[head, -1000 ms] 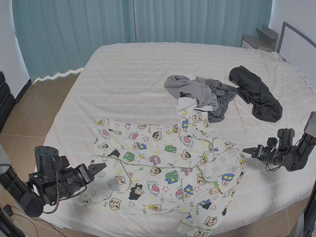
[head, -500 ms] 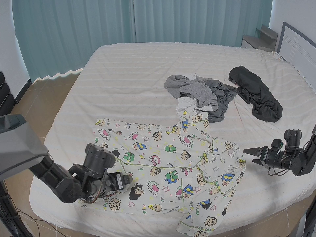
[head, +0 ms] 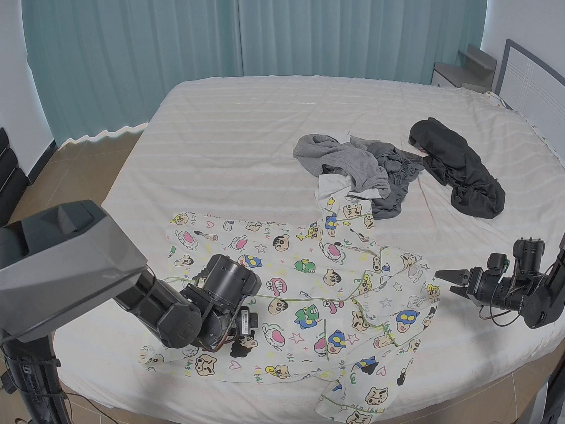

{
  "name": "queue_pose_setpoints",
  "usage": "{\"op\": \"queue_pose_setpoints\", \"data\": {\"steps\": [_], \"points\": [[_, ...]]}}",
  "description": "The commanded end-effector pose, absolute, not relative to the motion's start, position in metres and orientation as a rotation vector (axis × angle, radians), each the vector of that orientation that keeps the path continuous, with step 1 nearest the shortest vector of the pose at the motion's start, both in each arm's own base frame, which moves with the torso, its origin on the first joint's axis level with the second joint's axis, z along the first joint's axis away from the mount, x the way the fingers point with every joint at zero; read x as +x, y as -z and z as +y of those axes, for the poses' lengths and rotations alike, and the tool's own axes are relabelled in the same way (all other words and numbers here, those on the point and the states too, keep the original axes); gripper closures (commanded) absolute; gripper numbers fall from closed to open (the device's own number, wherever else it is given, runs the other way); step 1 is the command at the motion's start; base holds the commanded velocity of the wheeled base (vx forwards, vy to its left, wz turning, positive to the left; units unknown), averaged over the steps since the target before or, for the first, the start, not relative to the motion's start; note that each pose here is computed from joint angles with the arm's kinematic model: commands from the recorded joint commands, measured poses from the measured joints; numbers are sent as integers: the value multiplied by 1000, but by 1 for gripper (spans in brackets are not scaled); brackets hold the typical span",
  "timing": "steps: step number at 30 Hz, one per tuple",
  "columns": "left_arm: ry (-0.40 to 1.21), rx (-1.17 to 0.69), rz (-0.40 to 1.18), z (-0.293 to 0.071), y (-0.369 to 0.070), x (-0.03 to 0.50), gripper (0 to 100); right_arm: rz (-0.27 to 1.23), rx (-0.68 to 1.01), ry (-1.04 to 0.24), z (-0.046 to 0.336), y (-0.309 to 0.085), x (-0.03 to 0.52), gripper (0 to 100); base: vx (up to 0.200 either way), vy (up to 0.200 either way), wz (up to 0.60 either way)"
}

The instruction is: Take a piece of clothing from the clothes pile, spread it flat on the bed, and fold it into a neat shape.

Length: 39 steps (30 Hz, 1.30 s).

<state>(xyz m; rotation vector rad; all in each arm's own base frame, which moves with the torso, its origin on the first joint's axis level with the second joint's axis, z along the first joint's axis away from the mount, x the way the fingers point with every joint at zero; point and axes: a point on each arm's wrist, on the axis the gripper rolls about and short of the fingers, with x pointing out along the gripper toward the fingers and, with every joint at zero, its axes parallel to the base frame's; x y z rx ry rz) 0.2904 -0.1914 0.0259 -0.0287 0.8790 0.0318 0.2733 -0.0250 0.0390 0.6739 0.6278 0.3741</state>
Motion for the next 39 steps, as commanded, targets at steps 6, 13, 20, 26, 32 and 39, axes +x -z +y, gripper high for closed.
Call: {"op": "queue_pose_setpoints", "data": {"steps": [6,13,20,26,32,39], "points": [[-65,66,902,-194,-4,294,0,644,679,-373,-24,-35,272,0,0,0,0],[-99,134,885,-191,0,297,0,649,681,-373,-24,-35,271,0,0,0,0],[-112,143,884,-188,1,297,100,649,681,-373,-24,-34,271,0,0,0,0],[-126,129,869,-182,-8,297,100,651,682,-373,-24,-33,271,0,0,0,0],[-160,119,821,-156,-35,307,100,651,681,-371,-24,-34,271,0,0,0,0],[-224,96,812,-122,-41,323,100,651,681,-371,-24,-33,271,0,0,0,0]]}}
